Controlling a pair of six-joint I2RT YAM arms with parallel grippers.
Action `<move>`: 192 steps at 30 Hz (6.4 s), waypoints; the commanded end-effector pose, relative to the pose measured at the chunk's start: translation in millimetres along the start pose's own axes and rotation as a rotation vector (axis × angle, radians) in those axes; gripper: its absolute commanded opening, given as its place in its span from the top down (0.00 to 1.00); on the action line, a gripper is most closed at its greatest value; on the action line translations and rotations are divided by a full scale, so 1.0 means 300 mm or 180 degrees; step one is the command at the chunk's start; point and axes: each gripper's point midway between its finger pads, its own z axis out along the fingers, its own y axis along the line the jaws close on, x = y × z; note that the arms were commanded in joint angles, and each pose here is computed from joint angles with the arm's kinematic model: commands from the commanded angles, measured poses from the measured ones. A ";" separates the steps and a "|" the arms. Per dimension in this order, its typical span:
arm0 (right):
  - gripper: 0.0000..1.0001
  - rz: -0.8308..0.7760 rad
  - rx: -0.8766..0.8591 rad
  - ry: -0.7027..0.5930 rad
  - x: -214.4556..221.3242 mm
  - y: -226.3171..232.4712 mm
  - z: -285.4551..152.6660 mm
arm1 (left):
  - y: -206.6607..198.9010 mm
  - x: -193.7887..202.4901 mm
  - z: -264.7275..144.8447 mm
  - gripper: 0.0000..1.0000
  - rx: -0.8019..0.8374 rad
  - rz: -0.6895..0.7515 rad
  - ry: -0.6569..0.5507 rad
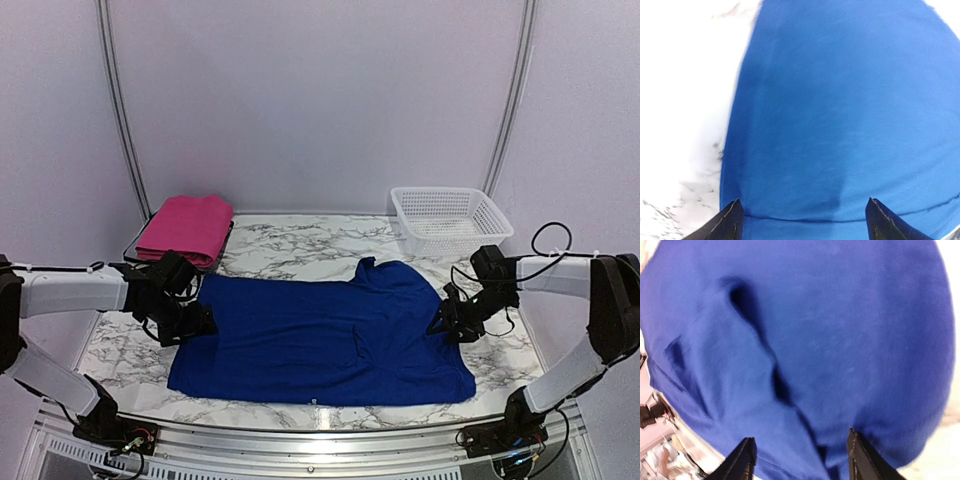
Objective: Fold and stack the mixed laundry pile
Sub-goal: Move the 1/3-folded T-shirt to the center of the board, then pick up the 1/3-folded T-shirt from the center of the board.
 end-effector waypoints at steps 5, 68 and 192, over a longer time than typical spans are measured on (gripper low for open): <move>0.35 -0.0587 -0.0146 -0.0570 -0.195 0.133 -0.136 | -0.172 -0.224 -0.111 0.09 0.0354 0.0673 -0.0314; 0.46 -0.2122 0.1205 -0.0452 -0.713 0.353 0.286 | -0.519 -0.385 -0.006 0.12 0.1096 0.1331 -0.0130; 1.00 -0.1356 0.0615 -0.1267 -0.553 0.341 -0.205 | -0.019 -0.568 -0.126 1.00 0.0143 0.0998 -0.0815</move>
